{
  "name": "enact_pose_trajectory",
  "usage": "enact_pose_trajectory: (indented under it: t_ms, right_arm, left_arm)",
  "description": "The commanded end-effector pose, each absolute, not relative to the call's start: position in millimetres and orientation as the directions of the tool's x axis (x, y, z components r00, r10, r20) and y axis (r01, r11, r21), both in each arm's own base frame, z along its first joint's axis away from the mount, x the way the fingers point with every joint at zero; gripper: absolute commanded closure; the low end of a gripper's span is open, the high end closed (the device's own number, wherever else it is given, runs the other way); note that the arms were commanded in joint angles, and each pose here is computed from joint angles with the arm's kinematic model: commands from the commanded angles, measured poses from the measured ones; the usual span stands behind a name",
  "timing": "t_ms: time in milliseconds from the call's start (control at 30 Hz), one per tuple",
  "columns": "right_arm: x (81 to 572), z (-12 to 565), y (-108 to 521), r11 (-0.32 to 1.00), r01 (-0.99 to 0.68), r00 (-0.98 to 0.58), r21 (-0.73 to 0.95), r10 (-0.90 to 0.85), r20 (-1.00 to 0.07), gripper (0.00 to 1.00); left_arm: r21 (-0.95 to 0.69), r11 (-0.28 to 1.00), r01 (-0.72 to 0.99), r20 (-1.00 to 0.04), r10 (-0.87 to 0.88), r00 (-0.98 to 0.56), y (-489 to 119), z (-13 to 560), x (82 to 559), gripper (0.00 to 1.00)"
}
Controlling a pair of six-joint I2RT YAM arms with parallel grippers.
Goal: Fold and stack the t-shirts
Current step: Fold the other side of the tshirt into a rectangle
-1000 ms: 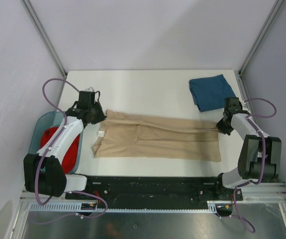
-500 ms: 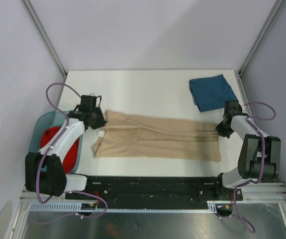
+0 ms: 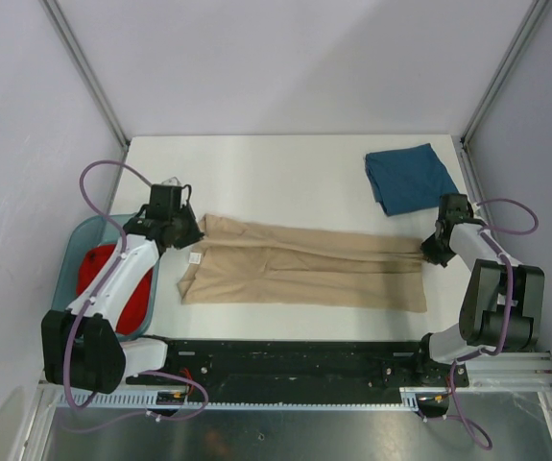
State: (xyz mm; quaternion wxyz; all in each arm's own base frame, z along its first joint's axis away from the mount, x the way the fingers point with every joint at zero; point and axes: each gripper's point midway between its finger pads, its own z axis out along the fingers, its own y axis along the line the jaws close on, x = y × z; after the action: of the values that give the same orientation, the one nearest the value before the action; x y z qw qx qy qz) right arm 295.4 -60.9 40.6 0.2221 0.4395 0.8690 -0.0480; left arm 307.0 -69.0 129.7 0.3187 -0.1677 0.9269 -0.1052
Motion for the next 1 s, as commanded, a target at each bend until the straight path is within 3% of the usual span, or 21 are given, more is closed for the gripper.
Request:
enact_pose_trajectory:
  t_ms: [0,100,267,367,667,967]
  right_arm:
    - [292.3,44.9,-62.6,0.614,0.782,-0.512,0.110,0.733,-0.448,1.00]
    - [288.1,39.9,-62.3,0.612,0.784,-0.516,0.107,0.737,-0.437,0.95]
    - [285.5,42.9,-63.2,0.609,0.784,-0.510,0.117,0.740,-0.438,0.69]
    - [287.5,51.6,-61.6,0.612,0.778,-0.499,0.139,0.737,-0.456,0.61]
    - [287.7,60.3,-45.7,0.633,0.760,-0.509,0.146,0.720,-0.473,0.59]
    - [282.1,38.3,-38.5,0.636,0.765,-0.549,0.103,0.727,-0.413,0.60]
  left_arm:
    - [-0.309,0.917,-0.251,-0.560,-0.389,-0.732,-68.5,129.6,301.5,1.00]
    - [-0.304,0.918,-0.256,-0.543,-0.387,-0.745,-68.5,121.9,297.1,1.00]
    - [-0.293,0.917,-0.269,-0.506,-0.388,-0.770,-69.1,105.3,288.8,1.00]
    - [-0.287,0.919,-0.271,-0.497,-0.385,-0.778,-68.9,100.3,286.4,1.00]
    - [-0.289,0.920,-0.264,-0.505,-0.381,-0.775,-68.5,101.5,284.3,1.00]
    - [-0.290,0.921,-0.260,-0.511,-0.379,-0.771,-68.3,102.4,284.2,1.00]
